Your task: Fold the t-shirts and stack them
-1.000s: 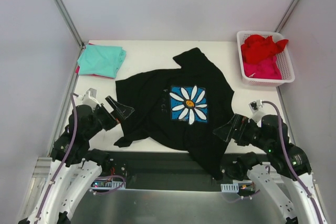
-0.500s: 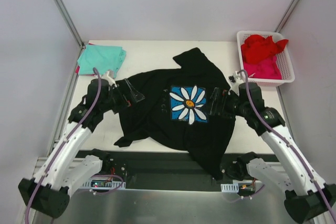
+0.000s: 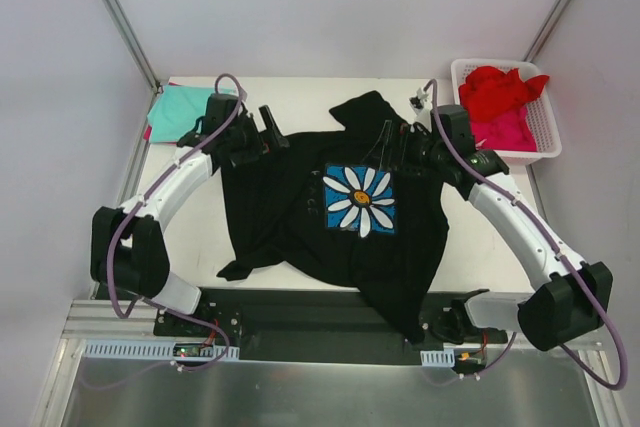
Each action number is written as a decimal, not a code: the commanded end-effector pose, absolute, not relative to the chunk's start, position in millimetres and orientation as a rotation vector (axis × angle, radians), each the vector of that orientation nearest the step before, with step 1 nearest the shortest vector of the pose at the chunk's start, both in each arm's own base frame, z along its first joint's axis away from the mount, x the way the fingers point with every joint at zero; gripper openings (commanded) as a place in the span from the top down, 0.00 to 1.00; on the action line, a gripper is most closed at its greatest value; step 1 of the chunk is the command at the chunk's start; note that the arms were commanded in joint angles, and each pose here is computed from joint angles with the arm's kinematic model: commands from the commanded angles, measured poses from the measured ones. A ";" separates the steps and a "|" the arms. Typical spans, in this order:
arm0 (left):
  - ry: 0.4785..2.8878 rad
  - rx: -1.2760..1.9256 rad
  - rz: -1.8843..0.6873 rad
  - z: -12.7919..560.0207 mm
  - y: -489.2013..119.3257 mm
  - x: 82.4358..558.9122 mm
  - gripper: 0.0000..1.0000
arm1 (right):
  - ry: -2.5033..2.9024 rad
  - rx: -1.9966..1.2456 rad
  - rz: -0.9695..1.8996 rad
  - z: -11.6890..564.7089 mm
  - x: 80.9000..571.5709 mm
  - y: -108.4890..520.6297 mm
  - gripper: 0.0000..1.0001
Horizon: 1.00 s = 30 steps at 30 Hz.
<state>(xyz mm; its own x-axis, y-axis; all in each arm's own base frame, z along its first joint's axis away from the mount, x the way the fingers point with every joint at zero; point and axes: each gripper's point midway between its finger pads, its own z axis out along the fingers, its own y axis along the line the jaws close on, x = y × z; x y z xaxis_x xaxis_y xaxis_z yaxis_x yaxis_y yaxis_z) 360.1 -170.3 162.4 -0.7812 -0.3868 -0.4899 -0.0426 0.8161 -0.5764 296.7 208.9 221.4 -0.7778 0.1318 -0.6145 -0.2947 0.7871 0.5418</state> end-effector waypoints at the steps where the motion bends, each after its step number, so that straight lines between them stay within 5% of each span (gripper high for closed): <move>1: 2.254 -0.251 -0.527 199.8 -133.9 419.2 0.01 | 2.197 -0.188 0.855 258.1 306.1 205.5 0.01; 30: 2.663 -0.370 -0.182 57.0 -81.8 449.6 0.01 | 2.251 -0.050 0.774 253.6 319.7 158.7 0.03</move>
